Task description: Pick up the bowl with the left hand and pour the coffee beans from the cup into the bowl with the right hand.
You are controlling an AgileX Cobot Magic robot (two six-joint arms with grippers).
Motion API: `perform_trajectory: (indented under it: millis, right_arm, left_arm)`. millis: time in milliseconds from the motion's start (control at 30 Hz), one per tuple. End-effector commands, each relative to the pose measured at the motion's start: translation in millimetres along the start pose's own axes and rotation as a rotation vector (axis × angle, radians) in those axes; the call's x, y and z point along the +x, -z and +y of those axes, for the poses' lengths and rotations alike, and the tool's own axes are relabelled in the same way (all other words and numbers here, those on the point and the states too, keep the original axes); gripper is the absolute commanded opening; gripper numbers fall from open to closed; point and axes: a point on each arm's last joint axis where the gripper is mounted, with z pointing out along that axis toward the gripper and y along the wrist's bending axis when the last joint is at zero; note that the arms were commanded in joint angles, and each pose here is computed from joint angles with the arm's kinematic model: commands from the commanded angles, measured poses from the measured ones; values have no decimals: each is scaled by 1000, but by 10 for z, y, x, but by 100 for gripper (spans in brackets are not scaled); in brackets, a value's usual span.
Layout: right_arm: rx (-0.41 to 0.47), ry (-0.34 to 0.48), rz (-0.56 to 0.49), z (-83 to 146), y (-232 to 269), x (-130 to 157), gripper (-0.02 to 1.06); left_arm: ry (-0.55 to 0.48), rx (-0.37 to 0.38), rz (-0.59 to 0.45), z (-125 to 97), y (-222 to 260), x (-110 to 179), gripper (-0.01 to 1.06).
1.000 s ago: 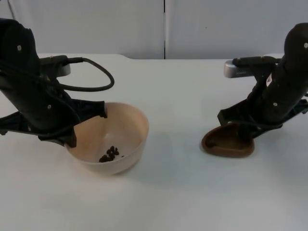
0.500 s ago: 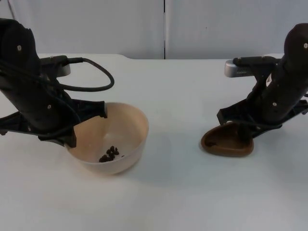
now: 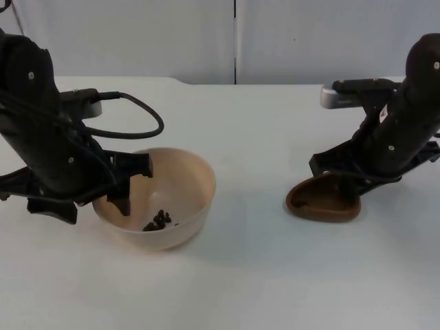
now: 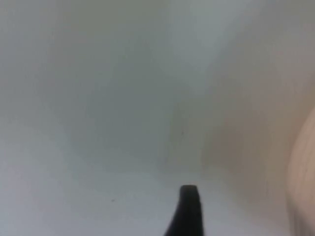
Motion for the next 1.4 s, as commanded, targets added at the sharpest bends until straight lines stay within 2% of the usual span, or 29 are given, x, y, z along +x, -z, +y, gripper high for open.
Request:
perform_trajectory:
  millis: [0, 133, 167, 300, 333, 433, 533, 700, 733, 833, 1033, 1200, 1367]
  right_arm:
    - [3, -1, -6, -16, -13, -3, 9]
    - [1, -6, -5, -14, -13, -3, 36]
    - [1, -6, -5, -14, -13, -3, 36]
    - [-2, -10, -16, -10, 11, -17, 62]
    - [-2, -10, -16, -10, 11, -17, 62]
    - [-3, -1, -49, -4, 182, -80, 75]
    - [-8, 4, -85, 6, 385, -141, 76]
    - [-23, 68, -223, 43, 1221, -264, 76]
    - [-23, 68, -223, 43, 1221, -264, 76]
    - [-31, 103, -331, 49, 1847, -245, 76]
    - [-42, 120, -480, 39, 2542, -129, 76]
    - [-48, 134, -548, 27, 2868, -25, 76]
    - [-49, 134, -553, 18, 2973, 34, 76]
  left_arm:
    - [13, 5, 0, 2, -5, 6, 71]
    - [13, 10, -11, -4, 36, -7, 73]
    - [13, 10, -11, -4, 36, -7, 73]
    - [12, 32, -57, -26, 197, -53, 73]
    - [12, 32, -57, -26, 197, -53, 73]
    - [12, 58, -112, -48, 395, -99, 73]
    - [12, 80, -160, -63, 569, -130, 73]
    - [-22, 142, -333, -75, 1187, -173, 73]
    - [-22, 142, -333, -75, 1187, -173, 73]
    - [-65, 161, -429, -54, 1533, -148, 73]
    - [-101, 217, -594, 12, 2164, -1, 73]
    - [-114, 247, -689, 60, 2466, 102, 73]
    - [-132, 245, -709, 91, 2575, 168, 73]
